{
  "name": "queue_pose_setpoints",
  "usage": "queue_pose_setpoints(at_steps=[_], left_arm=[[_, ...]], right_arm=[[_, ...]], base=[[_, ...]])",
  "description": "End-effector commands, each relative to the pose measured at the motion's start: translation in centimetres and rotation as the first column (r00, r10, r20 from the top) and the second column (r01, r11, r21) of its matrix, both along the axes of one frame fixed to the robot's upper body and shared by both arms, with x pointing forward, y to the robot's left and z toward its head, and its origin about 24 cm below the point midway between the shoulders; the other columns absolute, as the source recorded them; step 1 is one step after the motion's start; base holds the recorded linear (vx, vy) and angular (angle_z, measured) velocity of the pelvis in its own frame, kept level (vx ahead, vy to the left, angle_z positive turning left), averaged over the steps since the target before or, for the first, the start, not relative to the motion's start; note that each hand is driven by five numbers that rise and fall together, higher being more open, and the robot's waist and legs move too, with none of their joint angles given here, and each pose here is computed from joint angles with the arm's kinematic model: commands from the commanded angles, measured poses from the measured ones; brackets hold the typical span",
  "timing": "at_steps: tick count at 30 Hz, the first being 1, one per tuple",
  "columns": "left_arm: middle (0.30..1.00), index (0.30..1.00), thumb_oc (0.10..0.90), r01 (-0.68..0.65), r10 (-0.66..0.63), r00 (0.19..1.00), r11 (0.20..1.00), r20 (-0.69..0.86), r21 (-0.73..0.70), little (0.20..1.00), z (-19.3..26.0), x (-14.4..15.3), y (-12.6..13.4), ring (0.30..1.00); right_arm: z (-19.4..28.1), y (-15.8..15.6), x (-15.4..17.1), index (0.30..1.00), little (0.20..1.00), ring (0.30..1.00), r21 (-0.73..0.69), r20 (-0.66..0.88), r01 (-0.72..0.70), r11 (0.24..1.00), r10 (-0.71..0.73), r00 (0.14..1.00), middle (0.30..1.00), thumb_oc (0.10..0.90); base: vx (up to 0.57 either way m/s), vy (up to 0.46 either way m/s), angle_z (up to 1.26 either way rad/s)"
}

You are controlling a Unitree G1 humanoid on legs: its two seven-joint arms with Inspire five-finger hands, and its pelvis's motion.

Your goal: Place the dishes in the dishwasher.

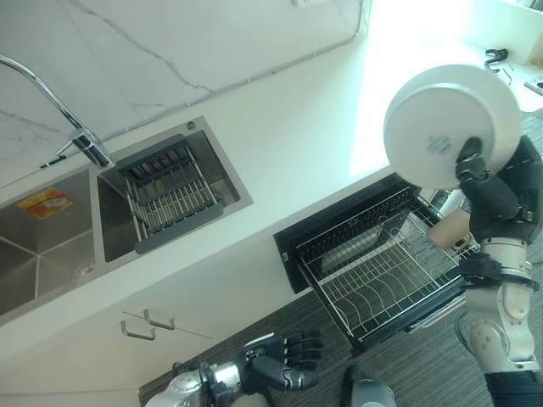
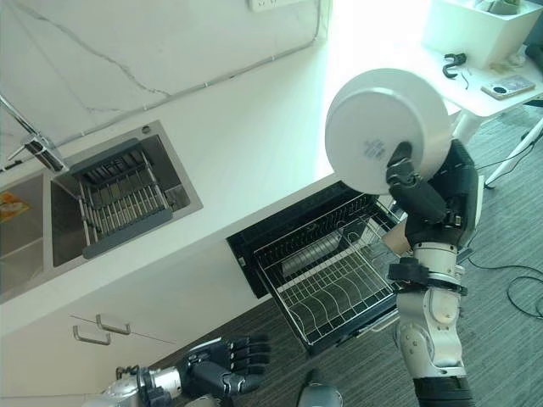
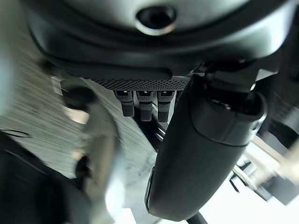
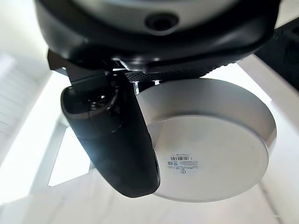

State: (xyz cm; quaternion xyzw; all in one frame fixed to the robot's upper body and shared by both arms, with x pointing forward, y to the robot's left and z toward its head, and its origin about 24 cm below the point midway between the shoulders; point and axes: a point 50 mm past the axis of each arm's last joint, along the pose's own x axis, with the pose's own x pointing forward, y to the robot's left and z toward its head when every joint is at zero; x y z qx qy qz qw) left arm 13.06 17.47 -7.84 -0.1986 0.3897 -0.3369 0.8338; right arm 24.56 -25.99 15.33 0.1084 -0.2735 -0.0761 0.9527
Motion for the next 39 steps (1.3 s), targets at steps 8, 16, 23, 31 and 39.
queue_pose_setpoints(at_steps=[8, 16, 23, 31, 39], left_arm=[[0.900, 0.900, 0.800, -0.383, 0.463, 0.868, 0.855, -0.178, 0.350, 0.900, -7.1, -8.5, 4.4, 0.900], [0.900, 0.900, 0.800, -0.388, 0.566, 0.771, 0.782, -0.293, 0.488, 0.900, -8.5, -12.4, 4.8, 0.900], [0.900, 0.900, 0.800, -0.371, 0.543, 0.790, 0.792, -0.283, 0.485, 0.900, -8.4, -11.9, 5.0, 0.900], [0.900, 0.900, 0.800, -0.338, 0.520, 0.804, 0.798, -0.288, 0.500, 0.900, -8.4, -11.7, 5.0, 0.900], [0.900, 0.900, 0.800, -0.297, 0.482, 0.825, 0.814, -0.295, 0.499, 0.900, -8.4, -11.5, 4.5, 0.900]], right_arm=[[4.0, -1.2, -2.2, 0.300, 0.300, 0.300, -0.302, 0.190, 0.285, 0.910, -0.236, 0.953, 0.300, 0.400], [-0.3, -1.9, -1.5, 0.300, 0.300, 0.300, -0.460, -0.009, 0.290, 0.839, -0.331, 0.944, 0.300, 0.400], [-4.4, -1.2, -0.6, 0.300, 0.300, 0.300, -0.542, -0.152, 0.199, 0.816, -0.329, 0.932, 0.300, 0.400], [-5.5, -0.8, 0.8, 0.300, 0.300, 0.300, -0.777, -0.035, 0.311, 0.548, -0.531, 0.847, 0.300, 0.400], [-7.8, -0.5, 1.6, 0.300, 0.300, 0.300, -0.886, 0.054, 0.326, 0.330, -0.625, 0.779, 0.300, 0.400]], base=[[0.01, -0.047, 0.00], [0.02, 0.059, 0.01], [0.01, 0.041, 0.02], [0.01, 0.015, 0.08], [0.02, 0.000, 0.08]])
